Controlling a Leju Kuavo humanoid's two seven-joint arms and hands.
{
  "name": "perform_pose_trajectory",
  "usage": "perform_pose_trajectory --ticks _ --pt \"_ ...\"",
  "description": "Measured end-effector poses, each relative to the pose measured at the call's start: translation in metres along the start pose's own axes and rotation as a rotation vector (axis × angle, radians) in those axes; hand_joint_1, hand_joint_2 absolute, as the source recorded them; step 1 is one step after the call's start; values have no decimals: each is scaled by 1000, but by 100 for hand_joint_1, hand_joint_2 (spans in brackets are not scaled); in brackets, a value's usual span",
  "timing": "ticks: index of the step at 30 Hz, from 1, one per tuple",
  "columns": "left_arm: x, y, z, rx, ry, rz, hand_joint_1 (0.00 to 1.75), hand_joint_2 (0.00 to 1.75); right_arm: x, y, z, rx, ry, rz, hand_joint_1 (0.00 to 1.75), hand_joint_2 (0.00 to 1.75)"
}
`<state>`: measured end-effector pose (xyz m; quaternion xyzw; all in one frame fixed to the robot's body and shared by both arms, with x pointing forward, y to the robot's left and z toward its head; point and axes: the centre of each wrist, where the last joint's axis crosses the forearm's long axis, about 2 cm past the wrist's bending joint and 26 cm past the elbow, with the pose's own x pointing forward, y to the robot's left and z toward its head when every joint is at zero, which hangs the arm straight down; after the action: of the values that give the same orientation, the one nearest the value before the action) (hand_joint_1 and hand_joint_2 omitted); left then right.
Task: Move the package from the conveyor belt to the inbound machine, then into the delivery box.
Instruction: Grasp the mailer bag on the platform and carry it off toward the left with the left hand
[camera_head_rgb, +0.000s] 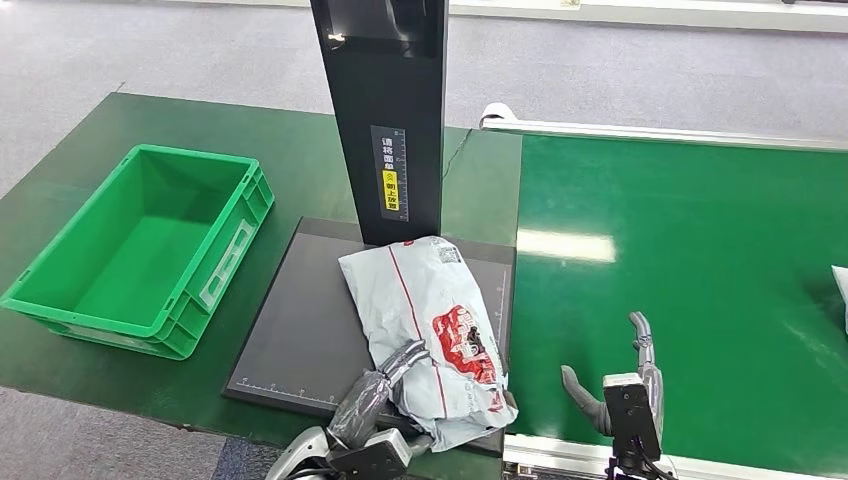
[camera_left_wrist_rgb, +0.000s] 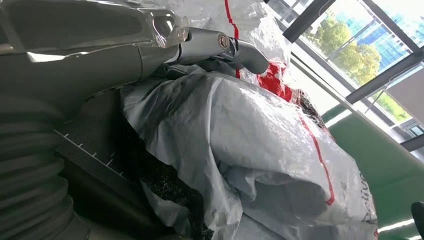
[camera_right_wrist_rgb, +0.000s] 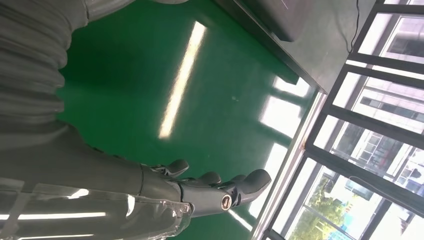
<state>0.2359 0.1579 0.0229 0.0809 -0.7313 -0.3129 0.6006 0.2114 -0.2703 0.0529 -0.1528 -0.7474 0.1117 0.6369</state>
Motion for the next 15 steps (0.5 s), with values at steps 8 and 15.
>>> perform_pose_trajectory --ticks 8,15 --pt "2 -2 -2 8 -6 -96 175 175 2 3 0 8 -6 -7 0 175" --pt "5 13 -5 43 -25 119 175 175 3 3 -2 8 -12 -12 0 175"
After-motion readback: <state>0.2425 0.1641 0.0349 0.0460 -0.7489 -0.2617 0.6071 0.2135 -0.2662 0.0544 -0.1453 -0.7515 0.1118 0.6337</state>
